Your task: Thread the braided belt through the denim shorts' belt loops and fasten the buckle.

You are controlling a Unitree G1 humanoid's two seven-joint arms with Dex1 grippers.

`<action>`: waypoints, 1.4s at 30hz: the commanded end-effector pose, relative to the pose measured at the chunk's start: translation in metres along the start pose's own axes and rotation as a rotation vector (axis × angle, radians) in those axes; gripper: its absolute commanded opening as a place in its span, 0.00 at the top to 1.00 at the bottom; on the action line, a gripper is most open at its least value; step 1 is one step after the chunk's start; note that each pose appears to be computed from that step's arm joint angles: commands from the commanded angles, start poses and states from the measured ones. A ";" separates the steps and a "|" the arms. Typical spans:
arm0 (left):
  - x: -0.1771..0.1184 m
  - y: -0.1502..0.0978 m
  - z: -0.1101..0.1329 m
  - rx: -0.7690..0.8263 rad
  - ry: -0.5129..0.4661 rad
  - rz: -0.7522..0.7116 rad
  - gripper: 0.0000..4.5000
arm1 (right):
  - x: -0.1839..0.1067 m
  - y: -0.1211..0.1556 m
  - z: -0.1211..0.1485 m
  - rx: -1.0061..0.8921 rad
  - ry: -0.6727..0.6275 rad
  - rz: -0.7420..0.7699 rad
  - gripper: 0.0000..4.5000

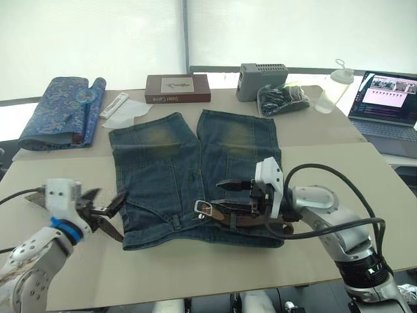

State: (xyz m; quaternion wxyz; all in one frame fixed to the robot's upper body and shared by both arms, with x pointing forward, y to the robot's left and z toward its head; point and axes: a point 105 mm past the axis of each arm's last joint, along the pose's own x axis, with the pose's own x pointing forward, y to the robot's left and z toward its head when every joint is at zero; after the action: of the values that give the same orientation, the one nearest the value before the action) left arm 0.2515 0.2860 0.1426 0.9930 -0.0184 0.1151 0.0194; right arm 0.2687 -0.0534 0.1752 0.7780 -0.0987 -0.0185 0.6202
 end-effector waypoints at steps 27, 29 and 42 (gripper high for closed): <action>0.031 0.082 -0.022 -0.314 0.182 0.461 0.31 | 0.023 -0.002 0.040 -0.165 -0.104 0.194 0.11; 0.037 0.081 -0.022 -0.300 0.172 0.454 0.52 | 0.021 -0.002 0.038 -0.167 -0.092 0.191 0.11; 0.020 0.077 0.032 0.318 -0.008 0.453 1.00 | 0.021 0.000 0.038 -0.139 -0.099 0.168 0.11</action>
State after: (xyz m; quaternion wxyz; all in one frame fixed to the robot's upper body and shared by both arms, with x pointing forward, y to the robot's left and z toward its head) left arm 0.2697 0.3754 0.1307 0.9495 0.0914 0.1746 0.2441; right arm 0.2711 -0.0266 0.1977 0.7142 -0.1309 -0.0657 0.6845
